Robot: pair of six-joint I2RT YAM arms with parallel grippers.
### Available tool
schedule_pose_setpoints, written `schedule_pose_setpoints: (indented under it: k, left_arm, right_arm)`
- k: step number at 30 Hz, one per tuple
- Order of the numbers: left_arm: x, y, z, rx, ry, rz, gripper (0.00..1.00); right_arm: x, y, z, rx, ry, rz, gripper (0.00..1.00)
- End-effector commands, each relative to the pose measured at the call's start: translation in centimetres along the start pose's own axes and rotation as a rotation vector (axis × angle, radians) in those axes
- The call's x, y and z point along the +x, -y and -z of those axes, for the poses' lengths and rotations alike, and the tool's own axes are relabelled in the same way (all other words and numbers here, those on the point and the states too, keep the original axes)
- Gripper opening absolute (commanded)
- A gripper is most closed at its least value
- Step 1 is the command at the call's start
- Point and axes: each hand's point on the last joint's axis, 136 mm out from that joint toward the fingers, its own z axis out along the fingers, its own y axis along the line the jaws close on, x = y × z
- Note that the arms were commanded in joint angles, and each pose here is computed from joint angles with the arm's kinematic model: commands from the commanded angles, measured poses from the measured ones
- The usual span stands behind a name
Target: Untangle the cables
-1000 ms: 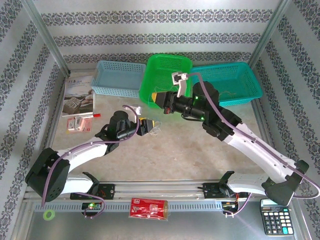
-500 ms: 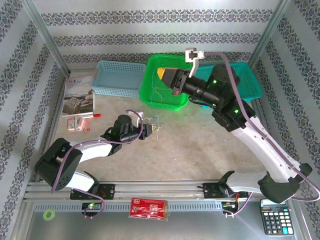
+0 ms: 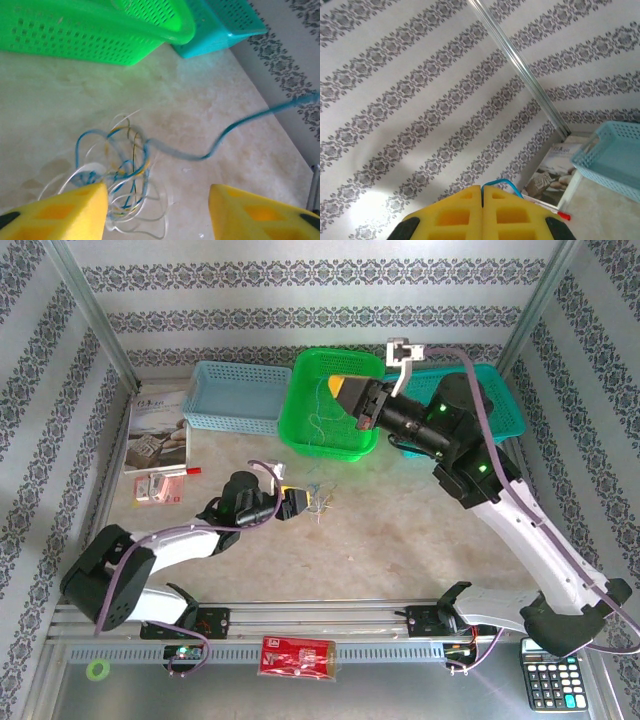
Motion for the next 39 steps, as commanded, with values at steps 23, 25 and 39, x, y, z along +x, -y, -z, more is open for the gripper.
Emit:
schedule_pose_setpoints:
  k: [23,25,39]
  left_arm:
    - [-9.2,12.2,10.1,0.188,0.086,-0.379,0.91]
    - [-9.9,13.4,10.1,0.222,0.069,-0.408,0.9]
    - [-11.4,17.4,9.0,0.404,-0.021,-0.469,0.65]
  right_arm:
    - [7.2,5.8,1.4,0.115,-0.285,0.152,0.0]
    - [7.7,5.6,1.5,0.098,-0.316,0.161,0.0]
    - [9.7,4.6,1.4,0.001,-0.413,0.127,0.0]
